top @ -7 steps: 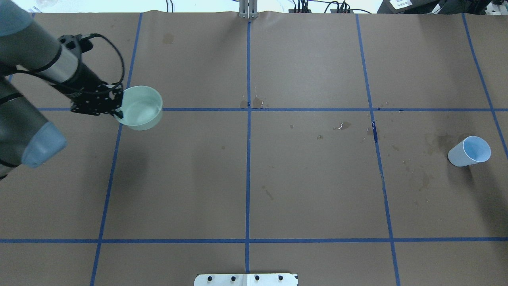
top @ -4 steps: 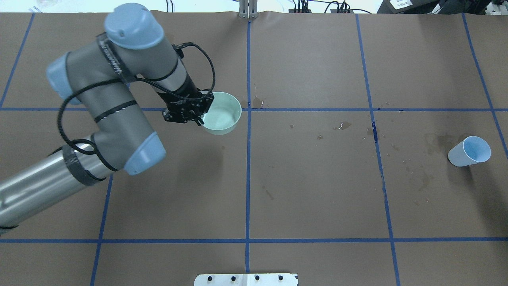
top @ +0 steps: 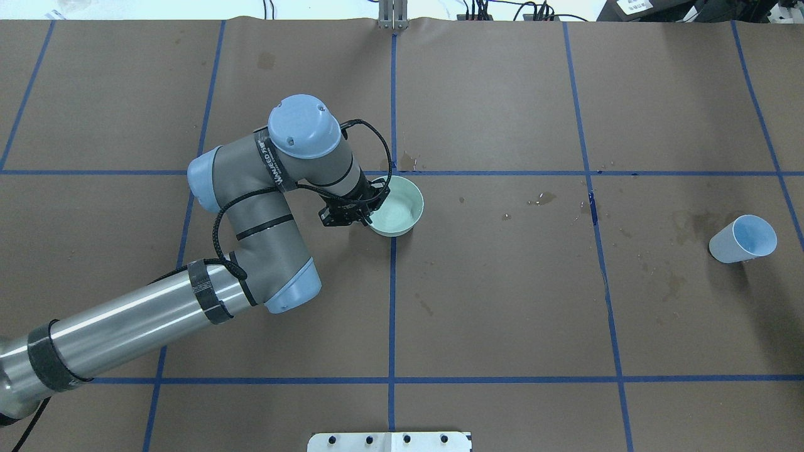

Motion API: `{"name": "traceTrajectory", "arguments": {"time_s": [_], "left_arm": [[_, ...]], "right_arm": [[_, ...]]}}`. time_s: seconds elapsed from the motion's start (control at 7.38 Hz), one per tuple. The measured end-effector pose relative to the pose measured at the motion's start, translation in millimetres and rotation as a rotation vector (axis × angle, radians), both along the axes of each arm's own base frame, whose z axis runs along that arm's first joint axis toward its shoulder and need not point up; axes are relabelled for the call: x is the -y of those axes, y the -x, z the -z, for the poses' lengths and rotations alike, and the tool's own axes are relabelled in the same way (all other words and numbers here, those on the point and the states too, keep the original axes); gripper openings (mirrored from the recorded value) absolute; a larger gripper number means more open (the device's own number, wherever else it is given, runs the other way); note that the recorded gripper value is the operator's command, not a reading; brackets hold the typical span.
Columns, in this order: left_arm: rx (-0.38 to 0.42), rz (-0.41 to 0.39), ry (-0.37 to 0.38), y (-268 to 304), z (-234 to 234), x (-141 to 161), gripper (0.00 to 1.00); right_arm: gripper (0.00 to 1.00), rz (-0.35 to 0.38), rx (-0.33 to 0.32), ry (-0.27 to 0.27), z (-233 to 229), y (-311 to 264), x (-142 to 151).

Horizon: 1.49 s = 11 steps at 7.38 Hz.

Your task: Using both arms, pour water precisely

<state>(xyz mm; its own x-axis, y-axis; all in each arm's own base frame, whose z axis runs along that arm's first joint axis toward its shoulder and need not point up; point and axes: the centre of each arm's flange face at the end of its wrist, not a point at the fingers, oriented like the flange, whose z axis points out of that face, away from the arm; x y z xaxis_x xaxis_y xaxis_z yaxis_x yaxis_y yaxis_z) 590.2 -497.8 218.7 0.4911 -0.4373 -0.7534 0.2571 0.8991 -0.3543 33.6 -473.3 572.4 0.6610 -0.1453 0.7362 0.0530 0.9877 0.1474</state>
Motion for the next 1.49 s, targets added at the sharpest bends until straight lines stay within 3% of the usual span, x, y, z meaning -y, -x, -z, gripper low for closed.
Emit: {"name": "traceTrajectory", "arguments": {"time_s": [0.41,0.68,0.95,1.49], "left_arm": [[-0.014,-0.002,-0.014,1.4,7.0,-0.3,1.0],[-0.046,0.015,-0.011,43.0,33.0,14.2,1.0],[-0.02,0.012,-0.006,110.2,63.5,29.4,1.0],[0.041,0.013,-0.014,165.6,71.6,19.8,1.0]], "right_arm": [[1.0,-0.002,0.0,-0.009,4.9,-0.5,0.7],[0.99,-0.013,-0.012,-0.017,9.0,-4.1,1.3],[0.99,-0.106,-0.085,-0.014,32.8,-10.2,-9.5],[0.99,-0.321,-0.163,-0.052,-0.1,29.8,-98.7]]}}
